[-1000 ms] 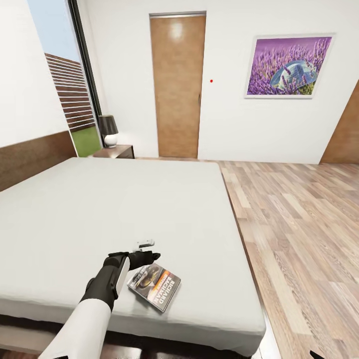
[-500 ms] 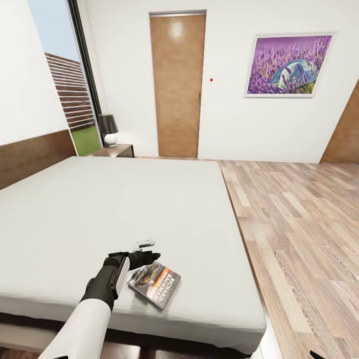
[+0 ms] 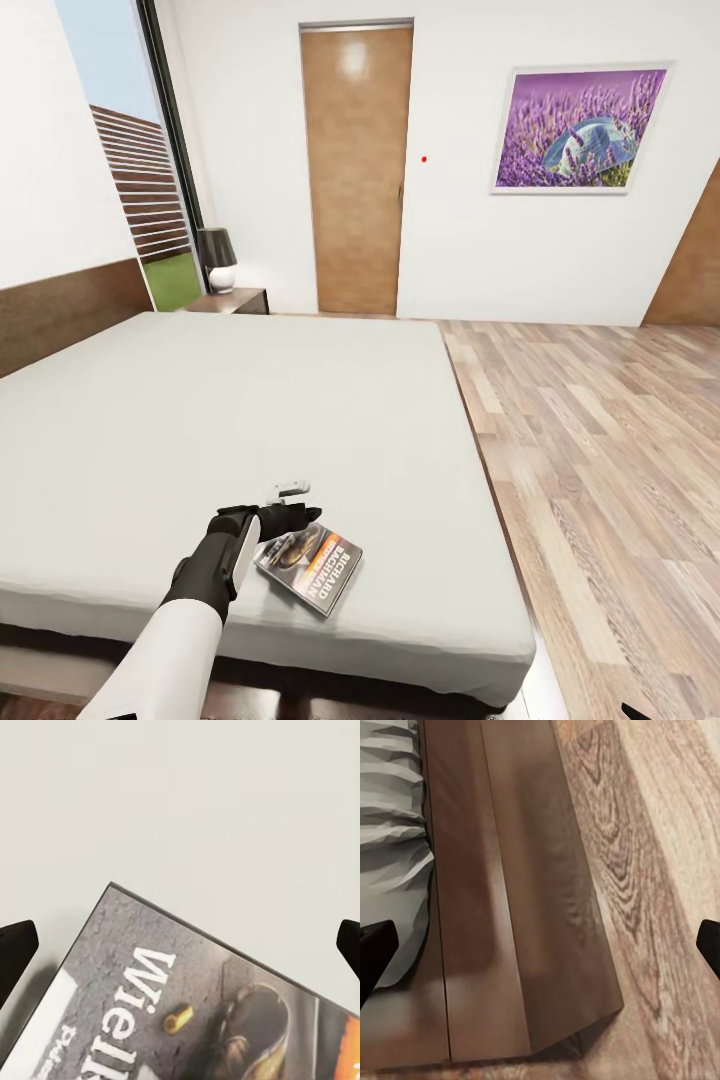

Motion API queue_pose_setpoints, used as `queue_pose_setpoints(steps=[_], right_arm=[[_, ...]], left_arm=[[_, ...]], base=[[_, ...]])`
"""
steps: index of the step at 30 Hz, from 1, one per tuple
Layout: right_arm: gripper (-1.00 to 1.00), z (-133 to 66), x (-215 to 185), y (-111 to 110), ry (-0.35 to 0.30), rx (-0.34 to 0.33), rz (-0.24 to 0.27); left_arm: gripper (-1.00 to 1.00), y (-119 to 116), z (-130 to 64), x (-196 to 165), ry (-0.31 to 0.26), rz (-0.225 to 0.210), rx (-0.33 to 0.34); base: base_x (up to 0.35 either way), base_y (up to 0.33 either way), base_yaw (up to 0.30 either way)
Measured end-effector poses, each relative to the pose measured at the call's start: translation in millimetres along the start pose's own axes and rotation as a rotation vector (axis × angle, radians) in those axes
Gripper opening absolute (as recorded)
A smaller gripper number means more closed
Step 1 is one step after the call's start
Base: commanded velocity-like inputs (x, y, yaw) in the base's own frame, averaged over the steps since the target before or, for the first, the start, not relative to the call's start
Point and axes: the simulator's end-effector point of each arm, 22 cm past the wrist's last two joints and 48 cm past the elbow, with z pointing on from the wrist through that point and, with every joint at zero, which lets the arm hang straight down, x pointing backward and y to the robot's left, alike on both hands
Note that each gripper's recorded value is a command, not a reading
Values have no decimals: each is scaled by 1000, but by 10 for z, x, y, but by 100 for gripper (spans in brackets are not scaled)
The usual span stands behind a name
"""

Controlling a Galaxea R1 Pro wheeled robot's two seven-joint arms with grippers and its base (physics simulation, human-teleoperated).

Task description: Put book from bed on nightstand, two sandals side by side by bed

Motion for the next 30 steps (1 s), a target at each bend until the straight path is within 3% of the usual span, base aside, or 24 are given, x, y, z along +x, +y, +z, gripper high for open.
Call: queue_pose_setpoints(steps=[30], right_arm=[[100,35,44,-36,0,0,0]], left_arm=[[100,20,37,51,0,0,0]], base=[[0,0,0]])
